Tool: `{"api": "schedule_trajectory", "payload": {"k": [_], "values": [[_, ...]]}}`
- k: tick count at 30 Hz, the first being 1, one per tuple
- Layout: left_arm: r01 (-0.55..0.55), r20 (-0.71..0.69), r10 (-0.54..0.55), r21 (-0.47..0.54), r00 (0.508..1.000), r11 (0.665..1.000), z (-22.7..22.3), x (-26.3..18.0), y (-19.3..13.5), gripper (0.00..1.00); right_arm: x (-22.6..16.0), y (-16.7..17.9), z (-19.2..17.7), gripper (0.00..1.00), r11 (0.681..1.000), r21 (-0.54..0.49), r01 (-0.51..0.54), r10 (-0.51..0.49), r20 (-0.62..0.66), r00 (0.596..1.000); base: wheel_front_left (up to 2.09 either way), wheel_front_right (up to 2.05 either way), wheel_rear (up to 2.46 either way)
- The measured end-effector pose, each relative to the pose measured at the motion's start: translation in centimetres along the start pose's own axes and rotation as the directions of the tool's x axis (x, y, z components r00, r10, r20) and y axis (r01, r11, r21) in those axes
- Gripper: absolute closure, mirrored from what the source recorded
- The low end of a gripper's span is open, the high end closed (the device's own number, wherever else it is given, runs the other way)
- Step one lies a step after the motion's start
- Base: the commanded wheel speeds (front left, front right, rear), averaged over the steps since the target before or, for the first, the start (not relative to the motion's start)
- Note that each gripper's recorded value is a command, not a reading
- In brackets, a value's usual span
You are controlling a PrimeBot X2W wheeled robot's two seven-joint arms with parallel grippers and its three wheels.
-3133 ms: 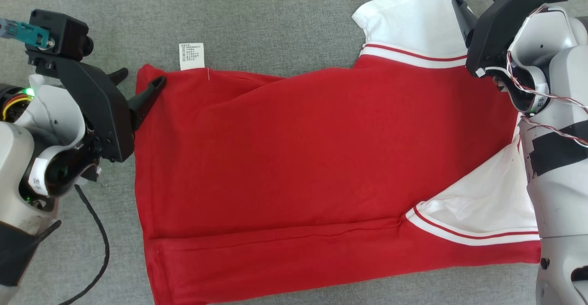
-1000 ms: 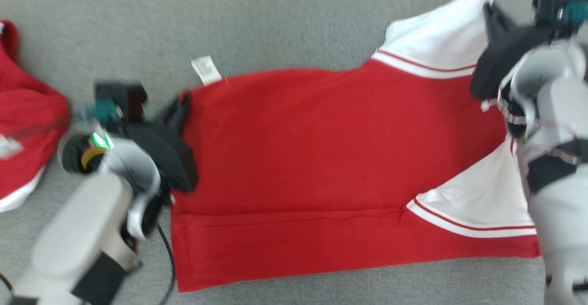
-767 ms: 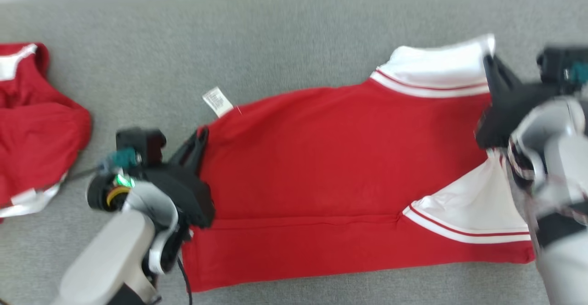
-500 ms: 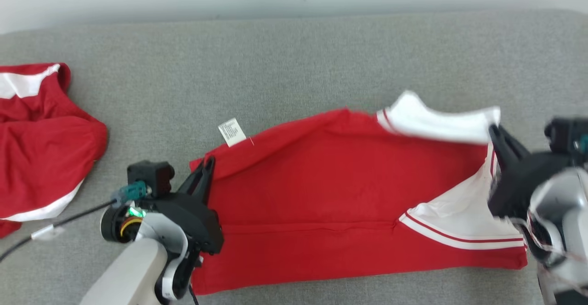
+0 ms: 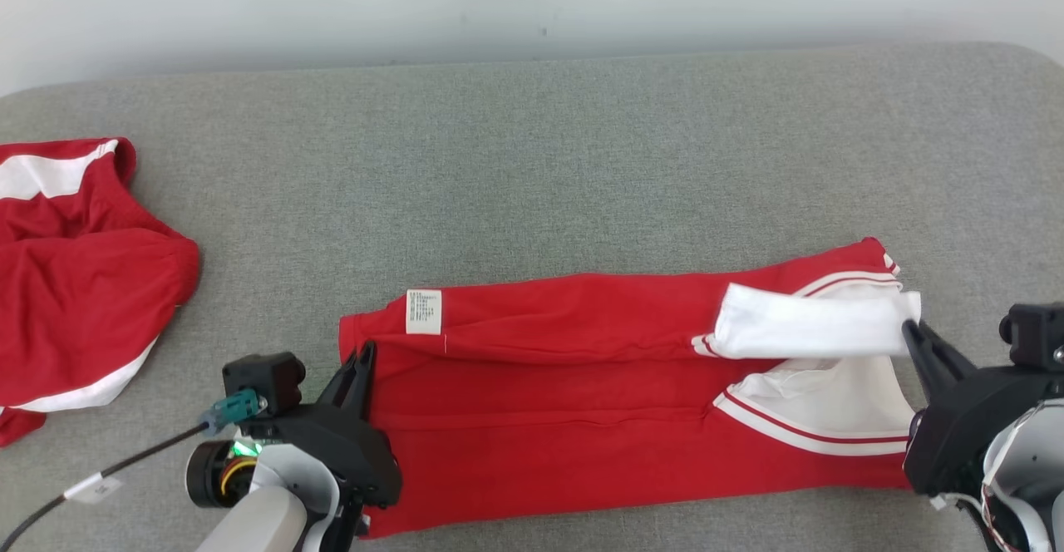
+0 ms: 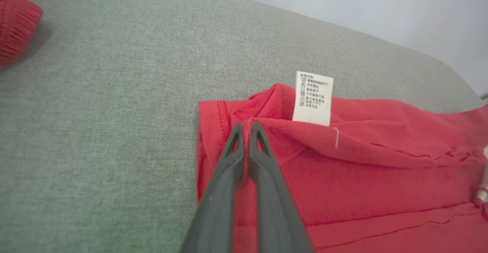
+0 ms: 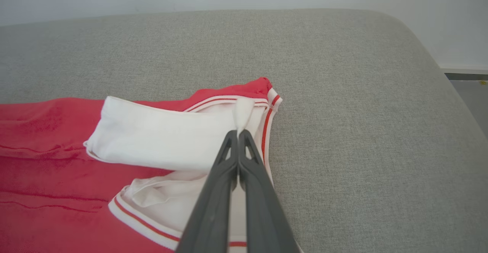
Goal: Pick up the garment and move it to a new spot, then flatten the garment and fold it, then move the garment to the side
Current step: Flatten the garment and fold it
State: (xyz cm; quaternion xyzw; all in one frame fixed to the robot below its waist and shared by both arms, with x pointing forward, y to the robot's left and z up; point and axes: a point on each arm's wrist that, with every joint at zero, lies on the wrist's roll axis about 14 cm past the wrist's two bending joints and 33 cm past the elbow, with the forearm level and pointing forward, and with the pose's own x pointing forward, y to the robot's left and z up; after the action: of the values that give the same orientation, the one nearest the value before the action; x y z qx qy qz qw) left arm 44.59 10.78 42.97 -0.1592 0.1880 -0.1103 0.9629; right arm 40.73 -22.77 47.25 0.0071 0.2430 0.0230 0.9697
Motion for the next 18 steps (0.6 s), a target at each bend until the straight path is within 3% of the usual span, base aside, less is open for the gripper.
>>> {"api": "schedule_trajectory", "payload": {"k": [13,14,15,18], "values": [[-0.043,-0.017,0.043,-0.022,0.999,0.999,-1.6,-1.3,0.7,0.98,-1.1,0.6,-3.5,1.00,1.000,-0.031,-0.004,0.001,-0.105,0.994,0.00,0.00,0.00],[-0.045,-0.018,0.044,-0.022,0.999,0.999,-1.7,-1.4,0.7,0.56,-1.2,0.7,-3.6,0.77,0.999,-0.033,-0.006,0.002,-0.109,0.994,0.00,0.00,0.00],[-0.045,-0.018,0.044,-0.025,0.999,0.999,-1.8,-1.5,0.7,0.00,-1.3,0.7,-3.8,0.00,0.999,-0.034,-0.007,0.003,-0.111,0.994,0.00,0.00,0.00],[-0.044,-0.005,0.044,-0.024,0.999,0.999,-1.8,-1.8,0.6,0.00,-1.6,0.3,-4.6,0.00,0.999,-0.033,0.001,-0.005,-0.132,0.991,0.00,0.00,0.00]]}}
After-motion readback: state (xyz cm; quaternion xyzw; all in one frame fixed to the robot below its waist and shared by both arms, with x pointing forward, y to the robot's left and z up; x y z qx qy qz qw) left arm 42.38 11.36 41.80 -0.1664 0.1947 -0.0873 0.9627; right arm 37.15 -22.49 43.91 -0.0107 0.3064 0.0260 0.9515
